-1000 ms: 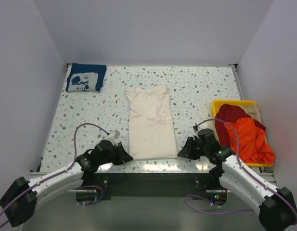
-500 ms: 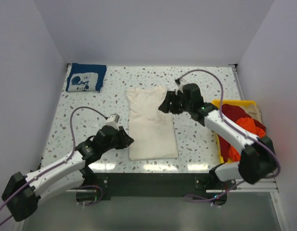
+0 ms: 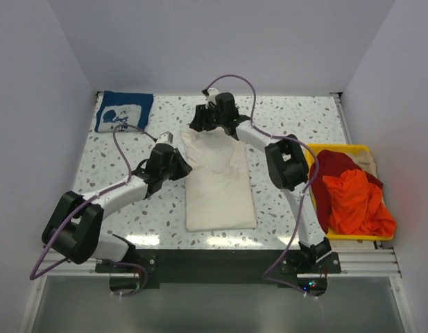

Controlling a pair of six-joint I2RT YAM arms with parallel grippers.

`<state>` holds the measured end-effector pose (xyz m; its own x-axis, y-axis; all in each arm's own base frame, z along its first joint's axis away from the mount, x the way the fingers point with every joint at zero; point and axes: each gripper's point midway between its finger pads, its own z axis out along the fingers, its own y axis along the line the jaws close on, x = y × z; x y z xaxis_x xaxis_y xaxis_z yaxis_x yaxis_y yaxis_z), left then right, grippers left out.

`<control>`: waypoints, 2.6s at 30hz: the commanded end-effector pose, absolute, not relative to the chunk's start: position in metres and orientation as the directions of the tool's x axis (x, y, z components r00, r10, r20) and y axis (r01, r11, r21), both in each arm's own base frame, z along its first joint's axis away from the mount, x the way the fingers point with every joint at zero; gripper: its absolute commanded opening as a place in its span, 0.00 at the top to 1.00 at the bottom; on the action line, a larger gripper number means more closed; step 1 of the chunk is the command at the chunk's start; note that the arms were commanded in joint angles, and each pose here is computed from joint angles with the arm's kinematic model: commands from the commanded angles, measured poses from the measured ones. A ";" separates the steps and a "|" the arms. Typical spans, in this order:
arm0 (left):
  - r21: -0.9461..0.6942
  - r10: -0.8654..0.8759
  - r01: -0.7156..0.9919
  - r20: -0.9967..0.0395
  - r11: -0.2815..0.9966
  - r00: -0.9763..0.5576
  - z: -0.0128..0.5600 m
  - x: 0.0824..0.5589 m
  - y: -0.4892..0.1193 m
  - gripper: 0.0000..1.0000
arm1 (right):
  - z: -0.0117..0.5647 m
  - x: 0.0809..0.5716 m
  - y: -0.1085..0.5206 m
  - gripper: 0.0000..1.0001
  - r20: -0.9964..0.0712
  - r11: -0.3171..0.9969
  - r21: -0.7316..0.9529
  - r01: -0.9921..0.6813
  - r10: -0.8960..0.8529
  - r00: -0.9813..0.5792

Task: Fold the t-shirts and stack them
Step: Fold the tshirt

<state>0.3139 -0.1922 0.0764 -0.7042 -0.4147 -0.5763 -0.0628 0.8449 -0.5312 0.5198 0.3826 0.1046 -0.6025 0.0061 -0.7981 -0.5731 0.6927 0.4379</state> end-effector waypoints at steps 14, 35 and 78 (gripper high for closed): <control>-0.518 -0.392 -0.033 -0.602 0.855 -0.696 0.069 0.351 -0.192 0.78 | 0.089 0.543 0.444 0.46 -0.877 0.672 0.308 -0.674 -0.075 -0.475; -0.443 -0.359 -0.102 -0.549 0.891 -0.755 0.028 0.345 -0.184 1.00 | 0.133 0.557 0.417 0.83 -0.925 0.769 0.168 -0.617 -0.094 -0.369; -0.611 -0.391 0.071 -0.586 0.788 -0.709 0.117 0.298 -0.192 0.50 | 0.174 0.385 0.265 0.48 -0.663 0.906 0.362 -0.218 0.086 -0.744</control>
